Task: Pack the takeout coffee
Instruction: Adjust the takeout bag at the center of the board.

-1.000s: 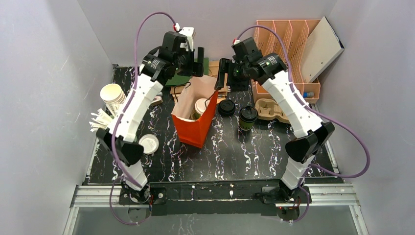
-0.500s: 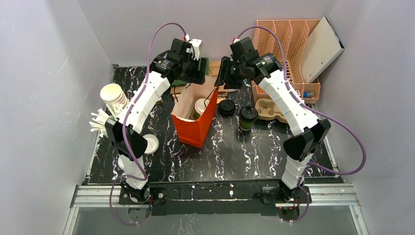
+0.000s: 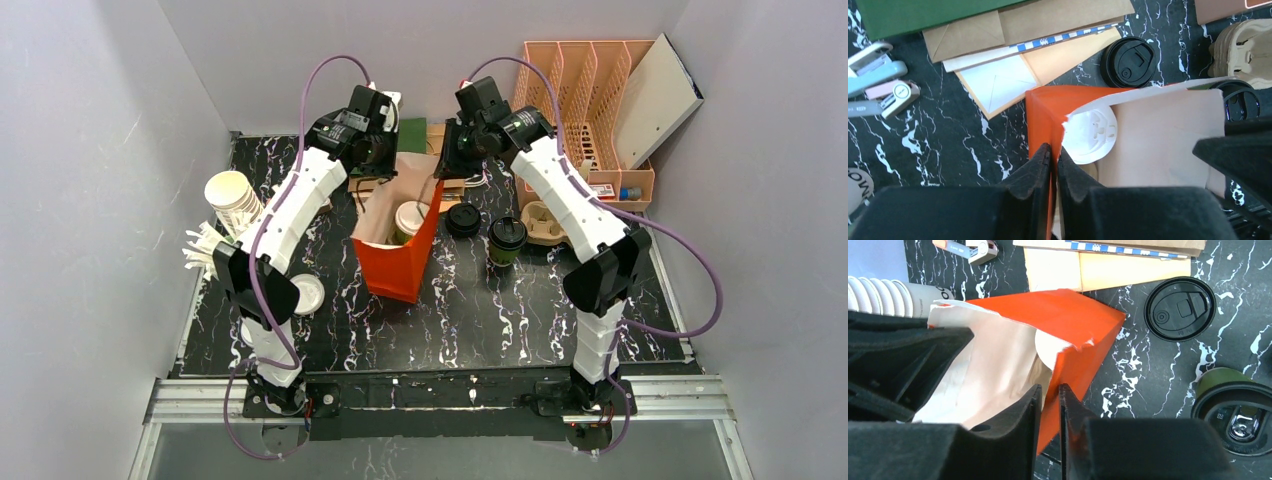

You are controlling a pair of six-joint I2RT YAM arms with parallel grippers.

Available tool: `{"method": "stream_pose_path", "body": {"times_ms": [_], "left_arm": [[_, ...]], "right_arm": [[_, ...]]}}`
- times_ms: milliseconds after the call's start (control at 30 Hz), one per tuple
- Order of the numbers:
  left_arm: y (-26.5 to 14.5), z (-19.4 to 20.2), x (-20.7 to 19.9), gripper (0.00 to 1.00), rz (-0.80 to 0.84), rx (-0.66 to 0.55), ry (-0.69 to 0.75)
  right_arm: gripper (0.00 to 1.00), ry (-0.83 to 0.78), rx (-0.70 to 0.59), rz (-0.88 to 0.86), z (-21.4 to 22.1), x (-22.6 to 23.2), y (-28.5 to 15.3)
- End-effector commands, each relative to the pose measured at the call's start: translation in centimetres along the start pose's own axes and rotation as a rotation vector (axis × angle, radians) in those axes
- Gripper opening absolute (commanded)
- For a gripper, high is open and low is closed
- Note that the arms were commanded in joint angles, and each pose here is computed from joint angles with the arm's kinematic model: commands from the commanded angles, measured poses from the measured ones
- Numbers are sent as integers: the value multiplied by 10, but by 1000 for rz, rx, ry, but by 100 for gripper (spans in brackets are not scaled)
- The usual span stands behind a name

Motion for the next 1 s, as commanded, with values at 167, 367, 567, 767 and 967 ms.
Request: {"method": "stream_pose_path", "body": {"times_ms": [167, 367, 567, 767, 967], "left_arm": [[-55, 18, -6, 5, -9, 14, -320], [-57, 44, -7, 12, 0, 8, -482], [-65, 43, 5, 35, -52, -51, -473], [-74, 33, 8, 57, -57, -86, -413], [-94, 11, 17, 72, -74, -180, -239]], "right_arm": [[9, -100, -86, -62, -27, 16, 2], [13, -158, -94, -108, -30, 23, 1], [42, -241, -144, -101, -39, 24, -16], [90, -311, -228, -72, -42, 17, -54], [98, -306, -340, 63, -34, -15, -88]]}}
Point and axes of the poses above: each gripper's point midway between its finger pads, its own y axis out along the fingers, its own x axis along the line the jaws close on, z = x × y, the point moved 3 cm from there along -y, back along the fingers
